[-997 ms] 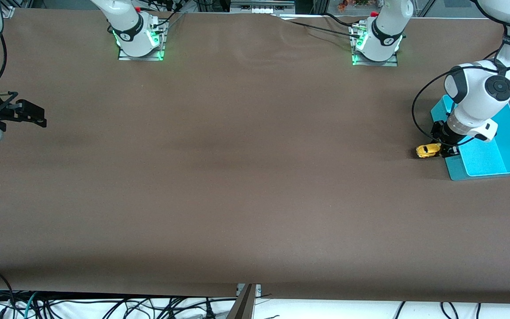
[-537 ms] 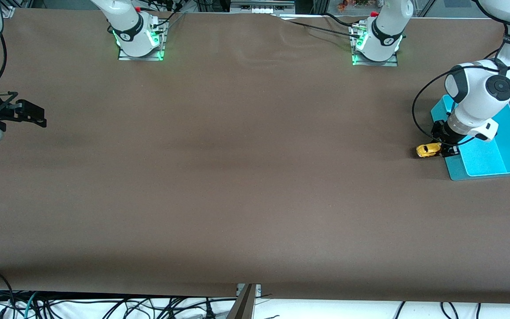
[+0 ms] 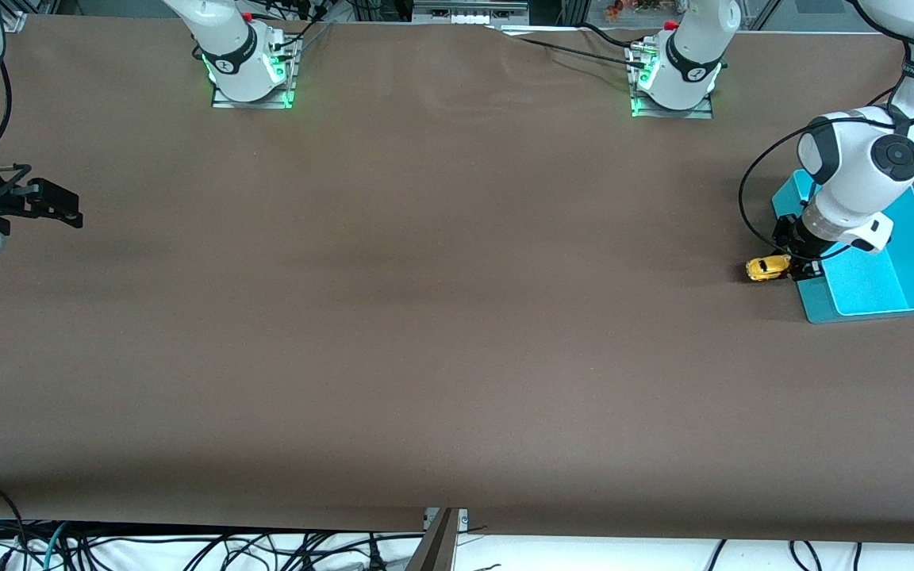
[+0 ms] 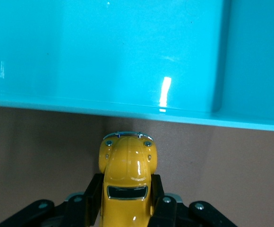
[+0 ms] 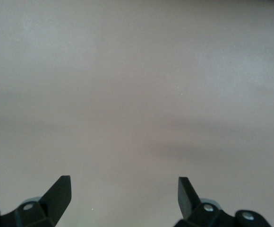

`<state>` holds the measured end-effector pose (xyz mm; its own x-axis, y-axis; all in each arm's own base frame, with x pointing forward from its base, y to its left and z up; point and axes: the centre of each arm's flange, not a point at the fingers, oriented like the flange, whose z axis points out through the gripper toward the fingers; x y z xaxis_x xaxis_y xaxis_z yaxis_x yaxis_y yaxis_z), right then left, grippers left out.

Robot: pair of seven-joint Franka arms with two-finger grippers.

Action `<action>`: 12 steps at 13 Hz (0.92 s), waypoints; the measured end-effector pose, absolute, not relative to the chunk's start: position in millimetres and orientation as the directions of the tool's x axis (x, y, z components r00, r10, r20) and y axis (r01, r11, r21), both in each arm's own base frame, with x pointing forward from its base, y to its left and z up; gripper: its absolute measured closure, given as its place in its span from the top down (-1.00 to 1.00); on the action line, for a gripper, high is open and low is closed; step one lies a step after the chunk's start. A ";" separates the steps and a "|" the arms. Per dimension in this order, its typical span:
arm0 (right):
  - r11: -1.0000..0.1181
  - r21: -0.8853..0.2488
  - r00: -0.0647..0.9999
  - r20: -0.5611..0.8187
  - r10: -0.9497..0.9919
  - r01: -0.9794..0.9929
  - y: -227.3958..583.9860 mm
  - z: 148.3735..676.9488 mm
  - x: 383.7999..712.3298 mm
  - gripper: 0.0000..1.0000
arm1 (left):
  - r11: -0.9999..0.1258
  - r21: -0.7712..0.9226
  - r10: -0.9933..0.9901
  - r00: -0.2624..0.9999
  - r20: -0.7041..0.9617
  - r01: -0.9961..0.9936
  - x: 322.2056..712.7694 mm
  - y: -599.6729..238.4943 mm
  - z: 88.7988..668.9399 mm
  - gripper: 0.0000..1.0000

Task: Wind and store yellow beetle car
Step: 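Lift the car with the left gripper and carry it over the bin, then lower the car into the turquoise bin and open the left gripper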

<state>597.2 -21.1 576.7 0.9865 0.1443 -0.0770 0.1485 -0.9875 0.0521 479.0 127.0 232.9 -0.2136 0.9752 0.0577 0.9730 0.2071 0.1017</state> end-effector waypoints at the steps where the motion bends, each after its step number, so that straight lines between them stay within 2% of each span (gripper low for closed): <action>1: -0.988 0.052 0.987 -0.077 0.141 0.145 -23.2 576.7 597.1 1.00 | 0.210 0.083 0.975 -0.215 0.061 0.974 483.0 128.7 240.9 -0.10; 5: -0.988 0.052 0.987 -0.077 0.138 0.142 -24.9 576.7 597.1 1.00 | 0.230 -0.050 0.971 -0.225 0.083 0.972 519.2 142.7 316.4 -0.10; 8: -0.988 0.052 0.987 -0.077 0.138 0.142 -24.9 576.8 597.1 1.00 | 0.204 -0.116 0.977 -0.194 0.091 0.972 538.6 160.5 380.6 -0.10; 10: -0.988 0.052 0.987 -0.077 0.138 0.142 -25.0 576.7 597.1 1.00 | 0.177 -0.133 0.983 -0.167 0.081 0.975 529.7 195.1 383.3 -0.10; 12: -0.989 0.052 0.988 -0.077 0.138 0.142 -25.1 576.7 597.1 1.00 | 0.142 -0.154 0.989 -0.133 0.063 0.978 512.9 239.5 361.0 -0.10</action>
